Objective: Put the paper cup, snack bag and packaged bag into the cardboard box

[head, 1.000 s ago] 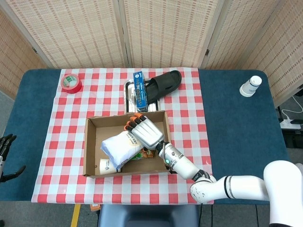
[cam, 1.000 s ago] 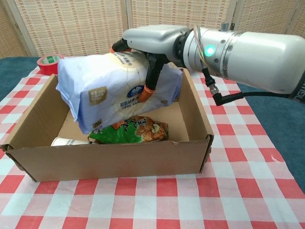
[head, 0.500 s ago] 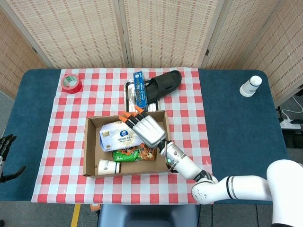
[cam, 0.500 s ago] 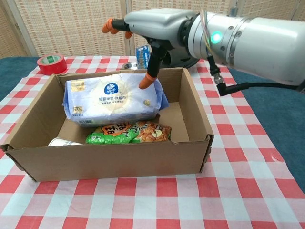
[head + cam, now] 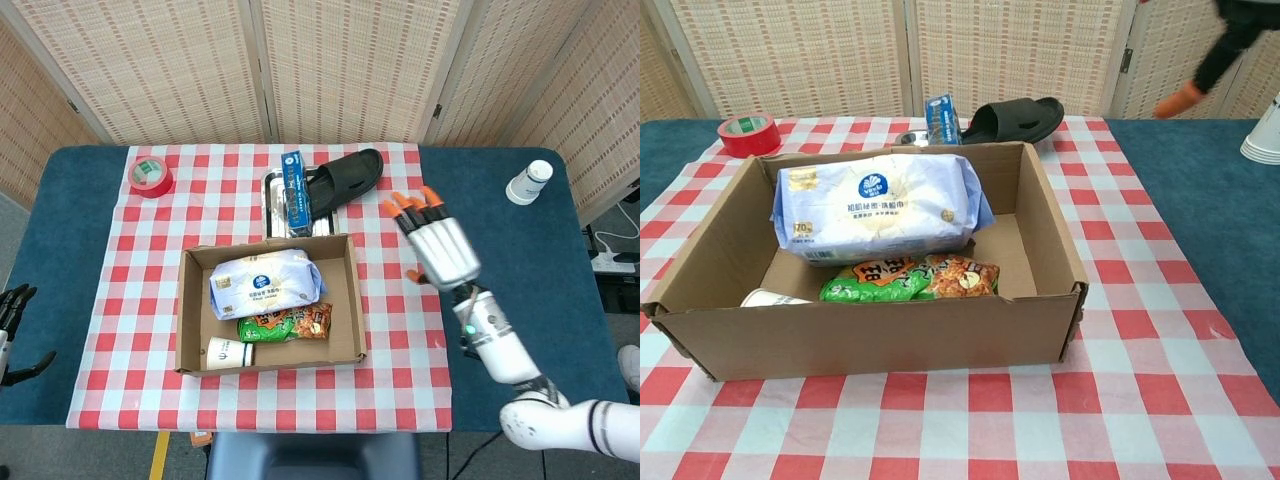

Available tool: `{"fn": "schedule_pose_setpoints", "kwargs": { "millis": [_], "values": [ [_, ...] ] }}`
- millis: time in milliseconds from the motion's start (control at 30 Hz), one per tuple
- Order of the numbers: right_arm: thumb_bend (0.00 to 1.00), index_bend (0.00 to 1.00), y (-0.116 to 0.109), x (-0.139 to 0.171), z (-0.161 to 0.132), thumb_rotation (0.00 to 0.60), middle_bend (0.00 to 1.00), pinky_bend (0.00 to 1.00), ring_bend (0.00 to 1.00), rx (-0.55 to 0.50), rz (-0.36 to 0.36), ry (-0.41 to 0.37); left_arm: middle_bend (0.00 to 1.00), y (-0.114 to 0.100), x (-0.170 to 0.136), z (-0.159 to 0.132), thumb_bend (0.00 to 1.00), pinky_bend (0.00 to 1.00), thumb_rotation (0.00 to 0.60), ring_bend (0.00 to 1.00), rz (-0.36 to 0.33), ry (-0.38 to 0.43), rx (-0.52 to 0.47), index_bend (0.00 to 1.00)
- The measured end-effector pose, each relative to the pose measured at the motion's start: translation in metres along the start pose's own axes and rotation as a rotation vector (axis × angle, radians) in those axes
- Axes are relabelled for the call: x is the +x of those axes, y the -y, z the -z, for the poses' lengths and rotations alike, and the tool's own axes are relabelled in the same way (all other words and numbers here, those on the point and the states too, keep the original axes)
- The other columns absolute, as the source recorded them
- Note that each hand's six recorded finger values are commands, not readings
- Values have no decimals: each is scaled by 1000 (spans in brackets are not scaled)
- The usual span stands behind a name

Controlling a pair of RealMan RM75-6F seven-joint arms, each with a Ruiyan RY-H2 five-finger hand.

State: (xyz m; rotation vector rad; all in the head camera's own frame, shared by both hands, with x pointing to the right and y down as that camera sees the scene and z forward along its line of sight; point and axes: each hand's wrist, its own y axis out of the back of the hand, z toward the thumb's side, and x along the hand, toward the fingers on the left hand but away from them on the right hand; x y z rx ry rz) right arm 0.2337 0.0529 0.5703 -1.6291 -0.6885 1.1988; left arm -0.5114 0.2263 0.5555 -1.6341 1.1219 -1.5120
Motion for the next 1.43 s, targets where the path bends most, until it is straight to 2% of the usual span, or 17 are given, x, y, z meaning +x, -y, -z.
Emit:
{"fn": "schedule_pose_setpoints", "kwargs": {
  "millis": [133,333,467,533,633,867,1067,1433],
  "values": [
    [0,0,6,23,44,600,0,0,0,11,-7,90,0,1,0,0,225,0,600,0,-1,0,3,0],
    [0,0,33,66,134,600,0,0,0,-22,-45,280,0,2,1,-2,224,0,600,0,-2,3,8,0],
    [0,0,55,111,187,600,0,0,0,-10,-76,384,0,1,1,-2,225,0,600,0,-7,2,7,0],
    [0,0,67,132,199,600,0,0,0,6,-93,405,0,2,1,-2,225,0,600,0,-6,0,8,0],
    [0,0,79,157,200,600,0,0,0,22,-100,397,0,3,2,-1,225,0,600,0,-4,-4,12,0],
    [0,0,92,192,171,600,0,0,0,17,-83,318,0,2,3,3,225,0,600,0,-5,-14,11,0],
    [0,0,103,199,149,600,0,0,0,14,-84,279,0,2,2,2,225,0,600,0,-5,-6,5,0],
    [0,0,122,200,153,600,0,0,0,-43,-121,298,0,7,4,-1,225,0,600,0,9,-4,28,0]
  ]
}}
